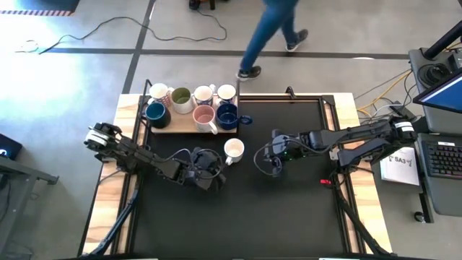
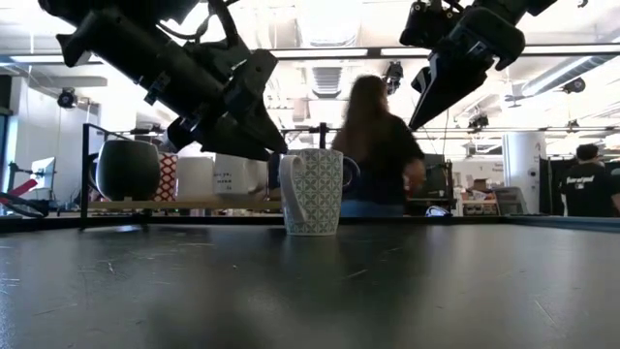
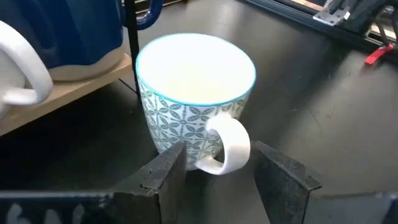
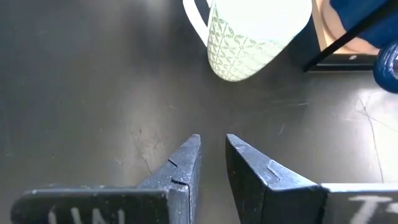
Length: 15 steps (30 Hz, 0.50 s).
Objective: Place coffee mugs
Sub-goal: Put the gray patterned mug on the shelf
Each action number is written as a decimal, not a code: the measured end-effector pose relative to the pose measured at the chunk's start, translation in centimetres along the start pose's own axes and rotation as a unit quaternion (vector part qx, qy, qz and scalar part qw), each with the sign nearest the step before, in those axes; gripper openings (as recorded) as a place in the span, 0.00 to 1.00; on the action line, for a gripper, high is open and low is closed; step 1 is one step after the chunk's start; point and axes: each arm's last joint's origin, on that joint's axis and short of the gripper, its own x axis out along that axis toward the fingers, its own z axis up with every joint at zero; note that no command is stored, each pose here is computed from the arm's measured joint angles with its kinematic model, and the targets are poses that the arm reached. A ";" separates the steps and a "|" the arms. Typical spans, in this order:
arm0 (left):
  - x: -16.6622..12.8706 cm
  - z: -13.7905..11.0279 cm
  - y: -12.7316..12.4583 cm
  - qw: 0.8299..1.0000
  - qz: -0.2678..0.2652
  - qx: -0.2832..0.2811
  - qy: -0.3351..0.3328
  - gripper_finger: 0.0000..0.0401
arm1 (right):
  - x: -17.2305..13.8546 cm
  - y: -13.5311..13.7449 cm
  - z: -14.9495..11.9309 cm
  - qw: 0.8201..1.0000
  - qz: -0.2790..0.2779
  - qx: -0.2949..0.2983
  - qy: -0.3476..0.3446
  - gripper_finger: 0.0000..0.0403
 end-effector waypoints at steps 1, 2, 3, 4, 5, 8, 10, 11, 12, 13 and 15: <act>0.0 0.0 0.0 1.000 -0.002 0.000 0.002 0.41 | 0.0 0.0 -0.1 1.000 0.000 0.000 0.003 0.16; 0.0 0.0 0.0 1.000 -0.005 -0.001 0.004 0.43 | 0.0 0.0 -0.1 1.000 0.000 0.001 0.006 0.16; 0.0 0.0 -0.1 1.000 -0.008 -0.002 0.006 0.44 | 0.0 0.0 -0.2 1.000 0.000 0.002 0.008 0.16; 0.0 0.0 -0.1 1.000 -0.012 -0.002 0.006 0.46 | 0.0 0.0 -0.2 1.000 0.000 0.002 0.009 0.16; 0.0 0.1 -0.1 1.000 -0.013 -0.001 0.004 0.47 | 0.0 0.0 -0.2 1.000 0.000 0.002 0.008 0.16; 0.0 0.1 -0.2 1.000 -0.015 -0.002 0.002 0.51 | 0.0 0.0 -0.2 1.000 0.000 0.002 0.008 0.16; 0.0 0.1 -0.2 1.000 -0.014 -0.002 0.002 0.52 | 0.0 0.0 -0.2 1.000 0.000 0.003 0.008 0.16; 0.1 0.2 -0.2 1.000 -0.014 -0.003 0.001 0.52 | 0.0 0.0 -0.2 1.000 0.000 0.003 0.008 0.16; 0.1 0.2 -0.1 1.000 -0.013 -0.004 0.001 0.52 | 0.0 0.0 -0.2 1.000 0.000 0.003 0.008 0.16; 0.2 0.2 -0.1 1.000 -0.012 -0.005 0.001 0.52 | 0.0 0.0 -0.2 1.000 0.000 0.003 0.008 0.16; 0.3 0.3 0.0 1.000 -0.012 -0.010 -0.001 0.52 | 0.0 0.0 -0.2 1.000 0.000 0.003 0.008 0.16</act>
